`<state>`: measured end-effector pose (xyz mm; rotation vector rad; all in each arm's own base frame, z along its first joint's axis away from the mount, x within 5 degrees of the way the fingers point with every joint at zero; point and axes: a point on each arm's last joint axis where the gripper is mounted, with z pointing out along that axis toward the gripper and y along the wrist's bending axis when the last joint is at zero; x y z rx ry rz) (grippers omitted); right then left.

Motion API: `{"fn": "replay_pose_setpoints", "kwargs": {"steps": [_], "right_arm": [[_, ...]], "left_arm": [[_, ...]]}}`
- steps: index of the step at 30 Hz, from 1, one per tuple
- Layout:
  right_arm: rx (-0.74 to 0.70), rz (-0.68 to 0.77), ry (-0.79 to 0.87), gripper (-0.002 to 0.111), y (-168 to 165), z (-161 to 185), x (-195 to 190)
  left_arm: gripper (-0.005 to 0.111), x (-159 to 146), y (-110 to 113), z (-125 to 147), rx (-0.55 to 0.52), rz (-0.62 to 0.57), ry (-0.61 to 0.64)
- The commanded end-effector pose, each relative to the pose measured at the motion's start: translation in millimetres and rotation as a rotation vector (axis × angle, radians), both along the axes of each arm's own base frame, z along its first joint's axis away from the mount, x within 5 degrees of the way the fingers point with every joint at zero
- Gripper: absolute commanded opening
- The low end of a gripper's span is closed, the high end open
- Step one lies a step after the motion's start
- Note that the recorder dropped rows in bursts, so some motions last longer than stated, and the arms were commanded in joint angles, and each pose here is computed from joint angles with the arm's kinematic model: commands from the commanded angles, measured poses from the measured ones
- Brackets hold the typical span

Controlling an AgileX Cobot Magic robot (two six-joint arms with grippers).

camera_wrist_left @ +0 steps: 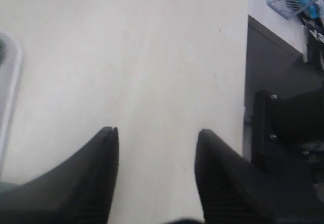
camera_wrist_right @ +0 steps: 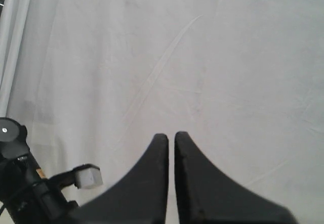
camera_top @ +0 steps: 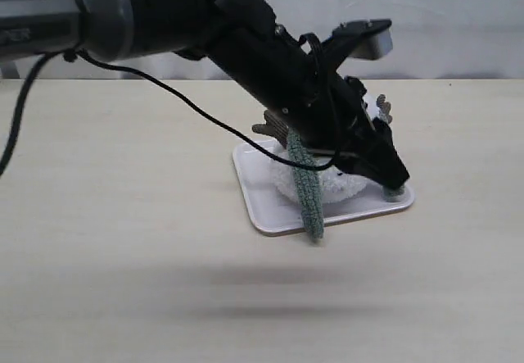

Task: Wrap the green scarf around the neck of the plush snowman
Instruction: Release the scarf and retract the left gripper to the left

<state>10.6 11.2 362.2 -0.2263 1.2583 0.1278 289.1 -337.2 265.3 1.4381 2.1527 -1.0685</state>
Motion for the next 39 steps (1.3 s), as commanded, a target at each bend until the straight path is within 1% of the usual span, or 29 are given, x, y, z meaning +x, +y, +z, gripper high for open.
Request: {"fn": "replay_pose_setpoints", "kwargs": {"steps": [1,4,7,10,14,19,25,34,39], "right_arm": [[-0.021,-0.001,0.008,0.004,0,-2,0],[-0.022,0.000,0.010,0.004,1,-2,0],[-0.022,0.001,0.012,0.004,1,-2,0],[-0.026,0.004,0.020,0.004,1,-3,0],[-0.024,0.005,0.023,0.004,1,-3,0],[-0.008,0.013,0.024,0.004,1,-3,0],[-0.005,0.010,0.016,0.004,1,-2,0],[0.002,0.005,-0.054,0.004,-1,-1,-15],[0.005,0.005,-0.080,0.004,-2,-1,-21]], "left_arm": [[0.029,-6,11,36,-0.028,0.038,-0.110],[0.019,-12,16,51,-0.044,0.042,-0.108],[0.012,-18,21,57,-0.060,0.064,-0.116],[0.010,-24,32,57,-0.069,0.126,-0.146],[0.010,-38,53,55,-0.081,0.214,-0.188],[0.010,-64,84,62,-0.107,0.285,-0.263],[0.010,-99,129,77,-0.187,0.387,-0.425],[0.010,-156,196,79,-0.316,0.523,-0.603],[0.010,-182,222,73,-0.374,0.554,-0.651]]}}
